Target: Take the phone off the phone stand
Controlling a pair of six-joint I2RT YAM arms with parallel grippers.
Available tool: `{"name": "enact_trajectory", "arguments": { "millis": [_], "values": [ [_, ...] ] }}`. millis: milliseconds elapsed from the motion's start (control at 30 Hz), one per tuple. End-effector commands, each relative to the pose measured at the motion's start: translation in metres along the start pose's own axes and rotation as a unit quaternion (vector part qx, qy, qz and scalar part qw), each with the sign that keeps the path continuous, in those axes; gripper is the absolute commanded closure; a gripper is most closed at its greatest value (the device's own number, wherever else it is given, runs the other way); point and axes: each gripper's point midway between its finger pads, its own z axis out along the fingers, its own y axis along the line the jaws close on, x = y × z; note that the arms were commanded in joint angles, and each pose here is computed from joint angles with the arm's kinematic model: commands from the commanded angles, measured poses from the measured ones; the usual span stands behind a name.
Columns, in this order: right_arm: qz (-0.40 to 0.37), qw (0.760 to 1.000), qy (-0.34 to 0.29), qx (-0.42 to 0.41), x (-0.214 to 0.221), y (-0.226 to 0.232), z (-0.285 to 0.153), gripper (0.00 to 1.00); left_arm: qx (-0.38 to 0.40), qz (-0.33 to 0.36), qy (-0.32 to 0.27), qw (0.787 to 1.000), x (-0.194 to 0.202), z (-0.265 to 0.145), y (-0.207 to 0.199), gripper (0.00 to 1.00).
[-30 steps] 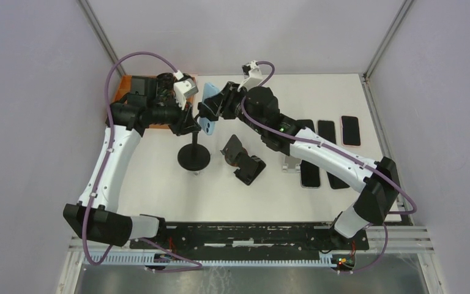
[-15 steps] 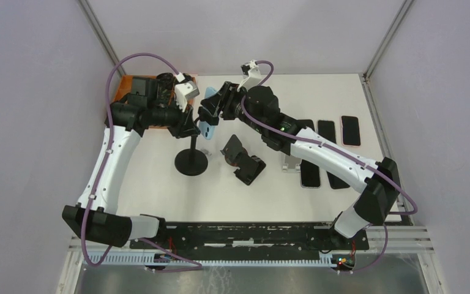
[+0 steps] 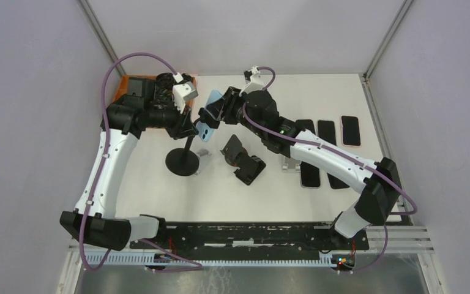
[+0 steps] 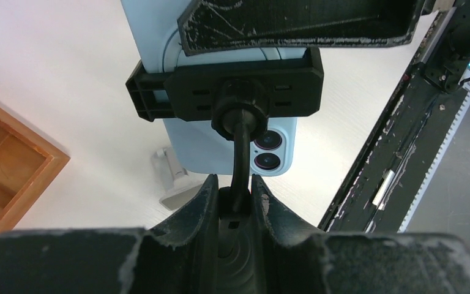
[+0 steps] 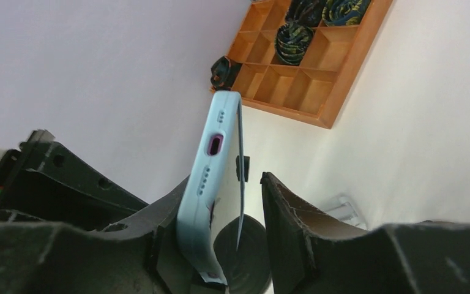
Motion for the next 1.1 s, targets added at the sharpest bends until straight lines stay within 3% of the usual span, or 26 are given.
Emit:
{"name": "enact_trajectory", "arguments": {
  "millis": [0,133,233,333,400,467,733,900,1067],
  "values": [
    [0.032,0.998,-0.042,-0.025,-0.028,0.02,-0.003,0.58,0.006,0.084,-0.07,0.994,-0.041,-0.022,-0.016,0.98],
    [0.047,0.995,-0.058,-0.06,-0.043,0.042,-0.003,0.82,0.011,0.085,-0.066,0.994,-0.038,-0.021,-0.017,0.98],
    [0.055,0.993,-0.054,-0.086,-0.047,0.06,-0.004,0.91,0.01,0.083,-0.064,0.994,-0.038,-0.02,-0.016,0.98],
    [0.054,0.991,-0.043,-0.115,-0.043,0.081,-0.007,0.83,0.003,0.081,-0.071,0.994,-0.042,-0.02,-0.014,0.98],
    [0.052,0.99,-0.031,-0.125,-0.035,0.088,-0.006,0.69,0.001,0.082,-0.076,0.994,-0.045,-0.021,-0.013,0.98],
    [0.049,0.99,-0.023,-0.128,-0.029,0.091,-0.005,0.67,0.001,0.083,-0.078,0.993,-0.047,-0.022,-0.013,0.98],
    [0.013,0.993,-0.052,-0.101,-0.044,0.083,-0.013,1.0,-0.016,0.078,-0.076,0.994,-0.044,-0.022,-0.009,0.98],
    [-0.066,0.99,-0.111,-0.064,-0.093,0.08,-0.035,1.0,-0.056,0.072,-0.066,0.994,-0.041,-0.023,0.006,0.98],
    [-0.081,0.982,-0.161,-0.064,-0.153,0.083,-0.074,1.0,-0.116,0.063,-0.036,0.991,-0.026,-0.02,0.031,0.98]
  ]
}}
